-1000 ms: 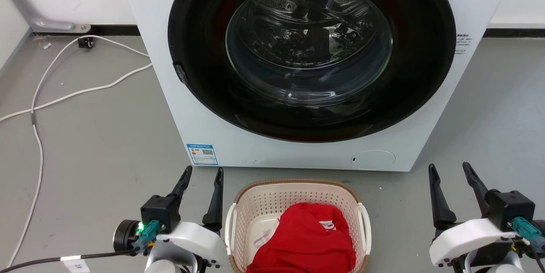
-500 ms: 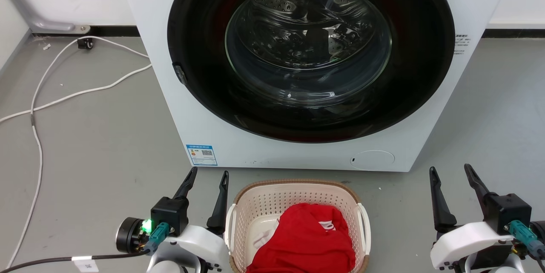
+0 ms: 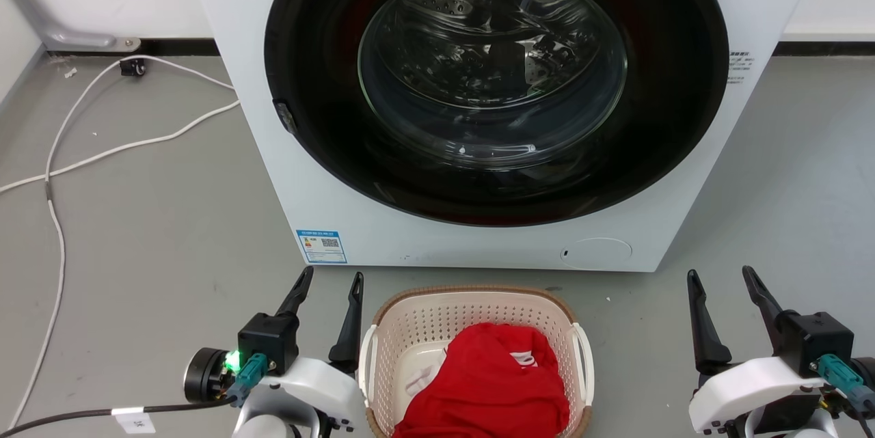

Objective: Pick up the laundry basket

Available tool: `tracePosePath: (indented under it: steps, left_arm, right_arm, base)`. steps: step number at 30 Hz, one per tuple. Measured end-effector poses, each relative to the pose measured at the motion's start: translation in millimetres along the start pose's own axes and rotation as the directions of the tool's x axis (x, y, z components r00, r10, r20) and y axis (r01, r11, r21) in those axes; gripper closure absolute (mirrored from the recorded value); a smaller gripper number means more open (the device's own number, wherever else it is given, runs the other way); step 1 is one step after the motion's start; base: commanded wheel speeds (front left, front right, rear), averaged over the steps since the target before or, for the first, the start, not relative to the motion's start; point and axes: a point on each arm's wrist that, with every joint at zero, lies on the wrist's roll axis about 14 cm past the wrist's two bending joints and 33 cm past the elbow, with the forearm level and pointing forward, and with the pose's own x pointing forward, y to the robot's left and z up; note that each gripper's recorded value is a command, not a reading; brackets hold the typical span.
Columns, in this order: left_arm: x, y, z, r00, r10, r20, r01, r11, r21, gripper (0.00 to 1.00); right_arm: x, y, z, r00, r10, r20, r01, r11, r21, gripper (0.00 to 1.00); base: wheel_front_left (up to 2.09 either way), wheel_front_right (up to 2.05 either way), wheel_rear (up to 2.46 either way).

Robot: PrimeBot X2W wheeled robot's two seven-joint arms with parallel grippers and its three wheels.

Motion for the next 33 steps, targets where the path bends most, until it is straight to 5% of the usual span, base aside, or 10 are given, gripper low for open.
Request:
tracePosePath:
  steps: [19,33]
  left_arm:
    - [28,-5,-82,0.971,-0.048,-0.236,0.041,0.999,-0.034,0.00]
    - [52,14,-208,0.831,-0.067,-0.552,0.020,0.996,-0.090,0.00]
  right_arm:
    - [26,1,-76,0.978,0.009,-0.209,0.002,0.999,0.052,0.00]
    - [52,13,-203,0.849,0.061,-0.526,-0.015,0.996,0.091,0.00]
  base:
    - [0.00,0.00,0.00]
    - [0.00,0.00,0.00]
